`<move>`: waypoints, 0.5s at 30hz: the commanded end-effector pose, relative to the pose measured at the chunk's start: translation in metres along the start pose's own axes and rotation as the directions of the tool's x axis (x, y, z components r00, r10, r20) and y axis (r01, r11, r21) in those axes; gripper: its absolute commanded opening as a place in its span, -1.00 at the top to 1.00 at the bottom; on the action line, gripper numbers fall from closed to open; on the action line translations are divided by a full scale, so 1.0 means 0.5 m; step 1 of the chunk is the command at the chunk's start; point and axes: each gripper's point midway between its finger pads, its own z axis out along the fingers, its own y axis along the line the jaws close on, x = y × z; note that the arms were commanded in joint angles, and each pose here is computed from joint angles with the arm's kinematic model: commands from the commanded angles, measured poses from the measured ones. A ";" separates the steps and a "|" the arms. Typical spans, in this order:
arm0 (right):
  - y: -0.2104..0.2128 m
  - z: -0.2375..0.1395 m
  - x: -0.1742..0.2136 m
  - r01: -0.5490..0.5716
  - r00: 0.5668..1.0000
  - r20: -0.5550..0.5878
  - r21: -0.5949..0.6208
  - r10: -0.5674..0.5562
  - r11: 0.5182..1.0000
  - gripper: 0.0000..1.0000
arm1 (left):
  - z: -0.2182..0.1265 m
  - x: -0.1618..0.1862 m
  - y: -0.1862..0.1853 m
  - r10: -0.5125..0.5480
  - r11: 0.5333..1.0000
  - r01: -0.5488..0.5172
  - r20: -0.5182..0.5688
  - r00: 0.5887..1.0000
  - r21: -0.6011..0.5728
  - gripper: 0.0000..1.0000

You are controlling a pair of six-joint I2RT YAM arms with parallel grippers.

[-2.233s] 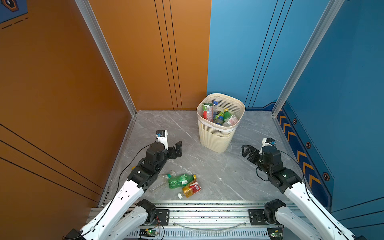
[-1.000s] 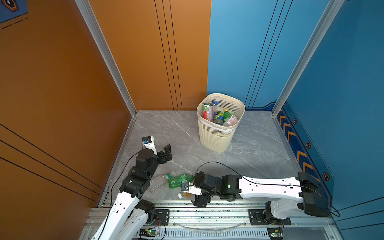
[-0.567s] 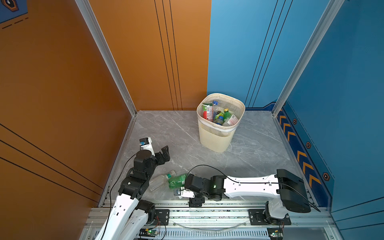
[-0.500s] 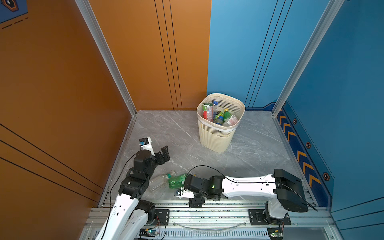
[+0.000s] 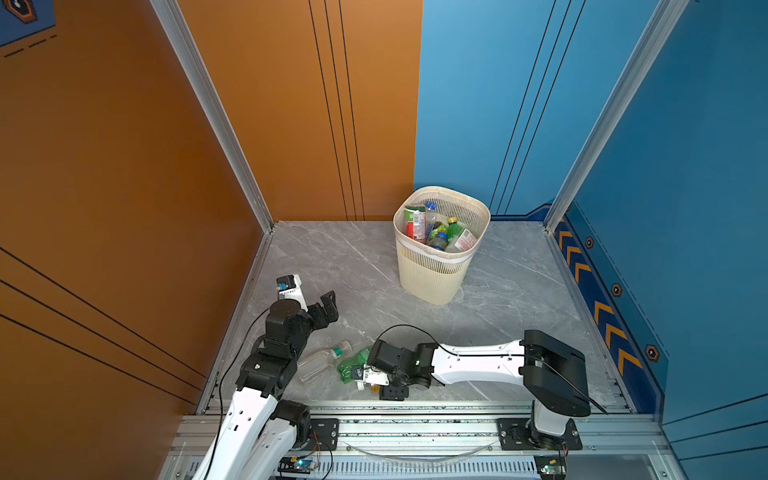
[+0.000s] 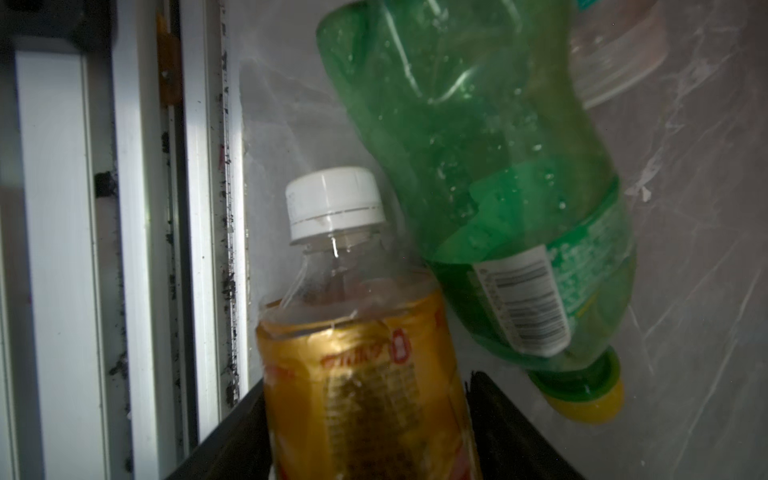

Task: Put the plastic bottles in the bin
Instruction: 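Withdraw the left gripper while the right gripper reaches to the yellow-labelled tea bottle, then grasp the tea bottle with the right gripper, carry it over the wastebasket, release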

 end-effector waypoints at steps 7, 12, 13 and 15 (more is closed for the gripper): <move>-0.028 -0.001 0.003 -0.093 0.995 0.022 0.049 0.092 0.994 -0.05 | 0.008 0.015 0.005 -0.024 1.000 0.025 -0.023 0.999 0.007 -0.95; -0.046 -0.053 0.008 -0.157 0.985 0.081 0.092 0.150 0.983 0.08 | 0.014 0.020 0.010 -0.036 0.999 0.036 -0.030 0.999 0.002 -0.95; -0.053 -0.068 0.008 -0.175 0.981 0.100 0.101 0.165 0.979 0.09 | 0.016 0.022 0.011 -0.041 0.999 0.042 -0.032 0.999 0.001 -0.95; -0.064 -0.097 0.016 -0.208 0.973 0.126 0.119 0.193 0.971 0.09 | 0.020 0.026 0.012 -0.051 0.999 0.051 -0.037 0.998 0.000 -0.95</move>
